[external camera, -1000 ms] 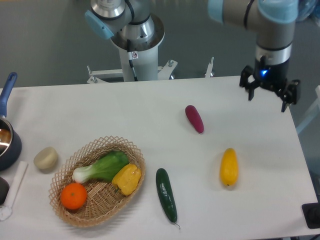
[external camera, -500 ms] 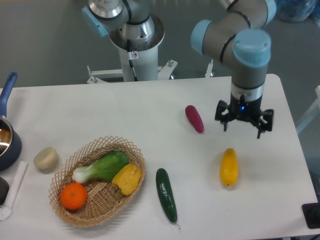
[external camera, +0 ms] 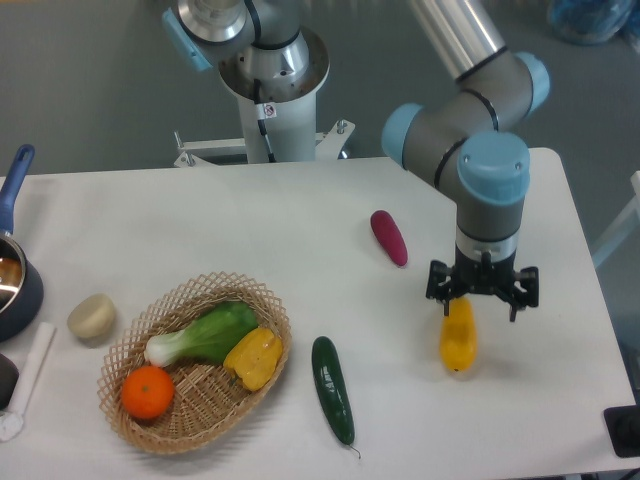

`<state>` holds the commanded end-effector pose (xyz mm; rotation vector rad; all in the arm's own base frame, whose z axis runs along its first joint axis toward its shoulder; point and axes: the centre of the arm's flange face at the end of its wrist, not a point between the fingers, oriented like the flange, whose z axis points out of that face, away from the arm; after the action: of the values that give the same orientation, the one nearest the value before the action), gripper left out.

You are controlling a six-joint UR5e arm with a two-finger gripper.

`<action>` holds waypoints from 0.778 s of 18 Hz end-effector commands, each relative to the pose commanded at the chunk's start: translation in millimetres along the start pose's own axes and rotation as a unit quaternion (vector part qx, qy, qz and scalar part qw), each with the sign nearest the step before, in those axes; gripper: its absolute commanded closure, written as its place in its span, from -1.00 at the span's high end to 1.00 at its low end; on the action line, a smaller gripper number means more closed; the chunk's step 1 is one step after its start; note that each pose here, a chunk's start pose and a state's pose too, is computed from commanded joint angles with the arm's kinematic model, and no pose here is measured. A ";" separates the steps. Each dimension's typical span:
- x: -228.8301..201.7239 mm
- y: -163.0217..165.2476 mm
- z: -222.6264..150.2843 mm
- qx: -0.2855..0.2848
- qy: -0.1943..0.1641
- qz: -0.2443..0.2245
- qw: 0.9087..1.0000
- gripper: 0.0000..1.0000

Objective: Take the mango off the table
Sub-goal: 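Move the open gripper over the yellow mango and lower it, then lower the gripper around the mango and close its fingers on it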

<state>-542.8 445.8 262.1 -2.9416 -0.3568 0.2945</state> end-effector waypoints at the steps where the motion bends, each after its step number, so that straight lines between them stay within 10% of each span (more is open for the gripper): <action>1: 0.4 0.0 3.2 0.000 0.003 -0.001 1.000 1.00; 14: 17.4 -2.9 38.5 -0.016 0.027 -0.003 0.999 1.00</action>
<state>-535.0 458.3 222.4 -2.9728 -0.3648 0.2093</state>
